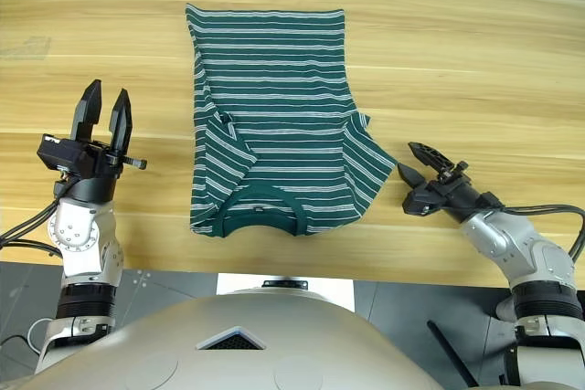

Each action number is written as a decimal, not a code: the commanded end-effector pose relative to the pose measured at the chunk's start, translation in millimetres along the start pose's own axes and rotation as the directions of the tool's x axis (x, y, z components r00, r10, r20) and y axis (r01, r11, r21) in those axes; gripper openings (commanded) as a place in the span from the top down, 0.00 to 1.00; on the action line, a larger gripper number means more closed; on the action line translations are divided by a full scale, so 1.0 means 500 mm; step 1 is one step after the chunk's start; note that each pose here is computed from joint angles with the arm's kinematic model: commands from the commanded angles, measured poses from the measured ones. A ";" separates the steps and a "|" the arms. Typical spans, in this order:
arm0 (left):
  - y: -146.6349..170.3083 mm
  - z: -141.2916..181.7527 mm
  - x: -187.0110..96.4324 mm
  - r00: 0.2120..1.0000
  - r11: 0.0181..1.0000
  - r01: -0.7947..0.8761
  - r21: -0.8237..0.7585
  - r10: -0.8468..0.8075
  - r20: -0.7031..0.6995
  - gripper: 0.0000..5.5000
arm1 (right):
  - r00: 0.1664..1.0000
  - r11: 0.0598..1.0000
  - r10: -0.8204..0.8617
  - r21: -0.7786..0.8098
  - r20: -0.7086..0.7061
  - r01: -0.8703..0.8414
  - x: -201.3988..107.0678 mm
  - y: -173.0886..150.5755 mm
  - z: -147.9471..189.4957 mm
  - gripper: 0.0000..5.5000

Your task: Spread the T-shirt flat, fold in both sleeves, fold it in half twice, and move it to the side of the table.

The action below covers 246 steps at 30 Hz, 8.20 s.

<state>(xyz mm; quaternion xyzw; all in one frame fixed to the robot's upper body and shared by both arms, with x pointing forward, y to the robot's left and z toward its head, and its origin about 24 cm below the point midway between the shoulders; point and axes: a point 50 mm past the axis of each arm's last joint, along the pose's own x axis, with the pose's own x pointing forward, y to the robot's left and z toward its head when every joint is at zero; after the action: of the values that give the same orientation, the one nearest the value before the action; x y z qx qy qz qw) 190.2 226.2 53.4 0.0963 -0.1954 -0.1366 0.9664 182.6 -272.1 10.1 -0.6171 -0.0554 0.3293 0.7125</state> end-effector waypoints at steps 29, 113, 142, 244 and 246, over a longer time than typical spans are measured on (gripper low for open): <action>-0.031 -0.003 0.018 0.999 0.997 0.037 -0.063 -0.038 -0.010 0.71 | 0.976 0.980 0.179 -0.108 0.126 -0.165 0.021 0.054 0.026 0.52; -0.090 -0.088 0.042 0.991 0.976 0.111 -0.188 -0.124 -0.056 0.71 | 0.766 0.824 0.472 0.092 0.436 -0.560 0.067 0.166 0.138 1.00; -0.103 -0.089 0.059 0.978 0.960 0.193 -0.201 -0.205 -0.040 0.71 | 0.841 0.931 0.222 0.150 0.494 -0.334 0.126 0.057 0.149 0.62; -0.070 -0.057 -0.109 0.238 0.077 0.926 0.369 -0.878 -0.414 1.00 | 0.678 0.914 0.325 -0.404 0.659 -0.045 0.065 0.062 0.091 0.98; -0.072 -0.059 -0.106 0.241 0.081 0.925 0.371 -0.881 -0.408 1.00 | 0.683 0.913 0.321 -0.405 0.656 -0.041 0.068 0.061 0.090 0.99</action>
<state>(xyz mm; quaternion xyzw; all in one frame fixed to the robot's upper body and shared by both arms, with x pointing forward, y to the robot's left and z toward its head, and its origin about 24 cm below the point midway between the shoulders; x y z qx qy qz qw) 157.3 217.6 21.3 0.4850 -0.1282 -0.6104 0.6129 181.4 -207.7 8.2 -0.5107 -0.3758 0.5701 0.5224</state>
